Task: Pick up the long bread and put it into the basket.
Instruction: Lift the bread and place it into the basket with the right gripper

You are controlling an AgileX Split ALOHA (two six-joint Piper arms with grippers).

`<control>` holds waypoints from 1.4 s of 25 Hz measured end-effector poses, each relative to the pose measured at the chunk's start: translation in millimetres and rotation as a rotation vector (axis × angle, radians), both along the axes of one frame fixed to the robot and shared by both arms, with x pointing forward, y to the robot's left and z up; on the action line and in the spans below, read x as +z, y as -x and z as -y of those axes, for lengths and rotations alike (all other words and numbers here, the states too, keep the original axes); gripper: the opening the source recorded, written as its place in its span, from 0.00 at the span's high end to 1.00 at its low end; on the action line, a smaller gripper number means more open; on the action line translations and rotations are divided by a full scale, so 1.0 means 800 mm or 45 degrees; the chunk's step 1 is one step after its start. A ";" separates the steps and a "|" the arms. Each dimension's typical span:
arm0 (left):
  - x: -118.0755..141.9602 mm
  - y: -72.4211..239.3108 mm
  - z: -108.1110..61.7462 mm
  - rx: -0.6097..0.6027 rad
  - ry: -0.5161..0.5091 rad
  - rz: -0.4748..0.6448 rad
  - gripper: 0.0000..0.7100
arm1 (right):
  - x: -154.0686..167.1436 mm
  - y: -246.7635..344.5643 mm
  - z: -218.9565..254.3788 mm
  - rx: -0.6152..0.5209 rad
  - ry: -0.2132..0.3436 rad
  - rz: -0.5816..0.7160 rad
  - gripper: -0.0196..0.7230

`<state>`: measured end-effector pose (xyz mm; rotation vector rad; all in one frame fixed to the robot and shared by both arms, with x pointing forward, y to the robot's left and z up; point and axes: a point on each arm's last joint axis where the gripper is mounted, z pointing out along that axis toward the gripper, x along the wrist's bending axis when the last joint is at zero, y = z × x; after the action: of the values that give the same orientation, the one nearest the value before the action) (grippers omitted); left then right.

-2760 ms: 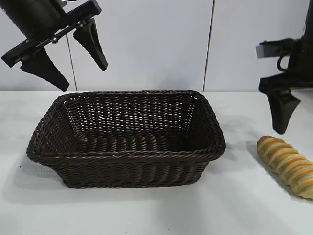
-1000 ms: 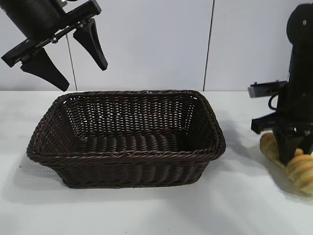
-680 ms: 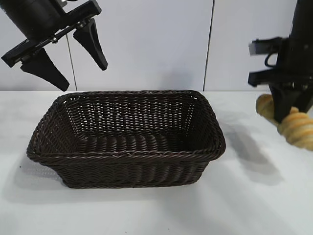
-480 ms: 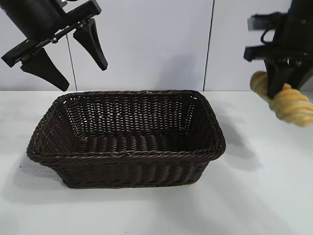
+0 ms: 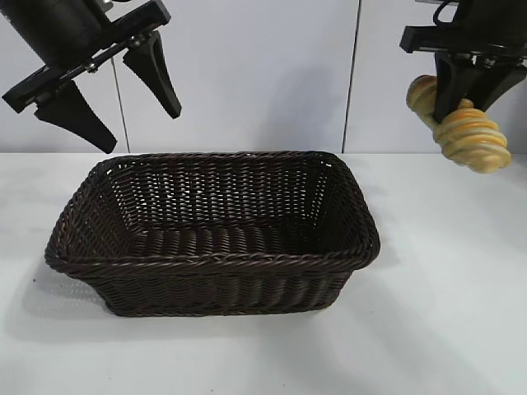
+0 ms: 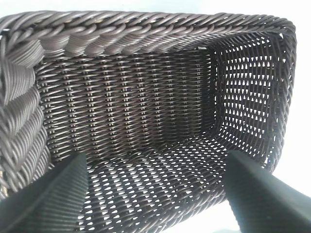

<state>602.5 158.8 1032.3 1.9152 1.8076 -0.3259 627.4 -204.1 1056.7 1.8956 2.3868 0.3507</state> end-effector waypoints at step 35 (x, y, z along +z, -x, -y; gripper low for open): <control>0.000 0.001 0.000 -0.003 -0.001 -0.006 0.21 | -0.056 0.036 -0.183 0.413 -0.049 0.083 0.49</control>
<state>602.1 158.8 1032.2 1.9186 1.8084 -0.3308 598.5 -57.8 1011.7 1.4802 2.6584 0.4728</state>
